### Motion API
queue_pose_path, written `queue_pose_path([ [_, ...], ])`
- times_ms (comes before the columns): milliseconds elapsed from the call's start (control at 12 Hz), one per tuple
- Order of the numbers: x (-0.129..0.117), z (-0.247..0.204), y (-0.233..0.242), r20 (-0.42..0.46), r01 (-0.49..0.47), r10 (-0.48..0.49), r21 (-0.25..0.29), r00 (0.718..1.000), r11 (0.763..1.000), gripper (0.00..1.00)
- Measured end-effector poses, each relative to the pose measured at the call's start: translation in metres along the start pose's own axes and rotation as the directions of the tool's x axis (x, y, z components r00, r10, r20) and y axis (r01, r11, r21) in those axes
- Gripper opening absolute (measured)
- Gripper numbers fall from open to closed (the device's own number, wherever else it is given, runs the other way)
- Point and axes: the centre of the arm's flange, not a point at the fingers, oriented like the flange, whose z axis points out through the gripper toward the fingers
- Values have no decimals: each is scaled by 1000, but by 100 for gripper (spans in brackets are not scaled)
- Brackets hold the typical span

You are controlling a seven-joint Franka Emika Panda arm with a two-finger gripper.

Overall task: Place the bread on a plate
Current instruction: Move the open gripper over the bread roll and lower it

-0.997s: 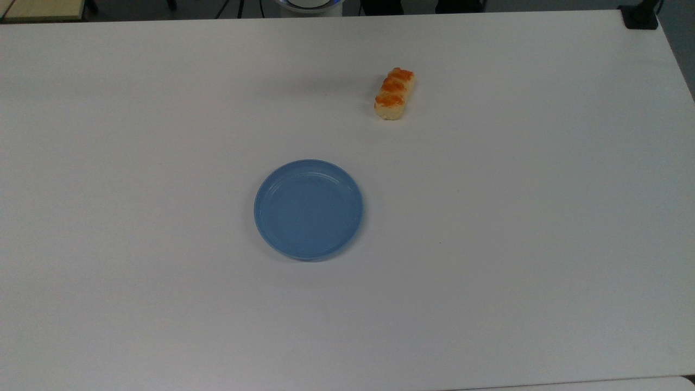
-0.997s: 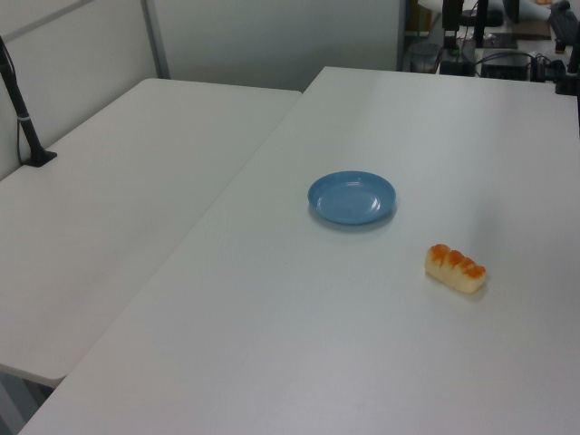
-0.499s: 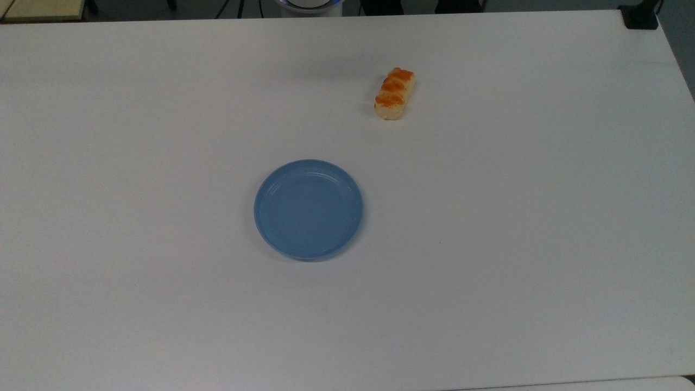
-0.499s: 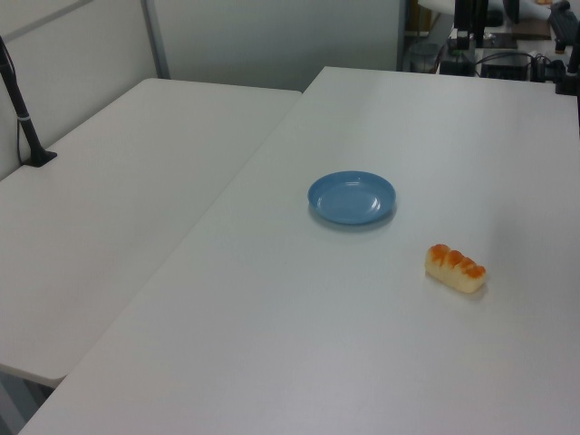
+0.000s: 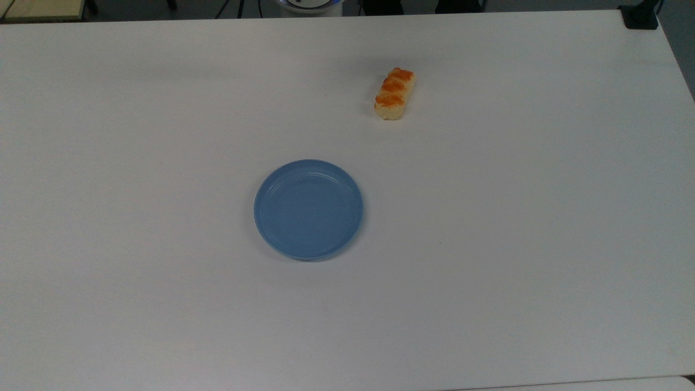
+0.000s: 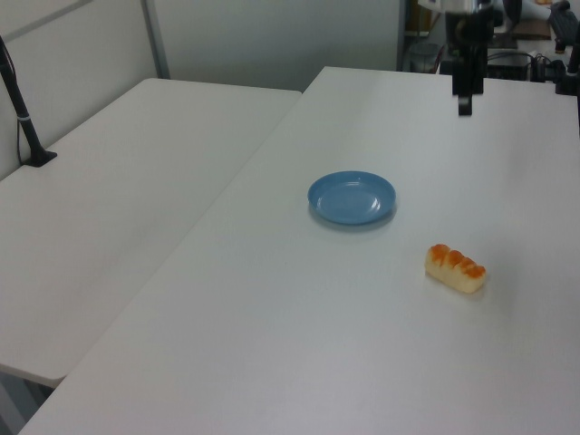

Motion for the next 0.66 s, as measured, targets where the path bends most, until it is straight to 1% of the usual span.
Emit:
queue_pose_path([
  [166,-12,49,-49,-31,-33,32,-27,999,999,100],
  [249,-16,71,-64,-48,-59,57,-32,997,998,100],
  [416,-19,107,-76,-68,-148,146,-27,987,989,100],
  [499,-18,119,-76,-73,-199,197,-19,978,980,100],
  [665,-10,141,-80,-48,-294,296,35,954,955,100],
])
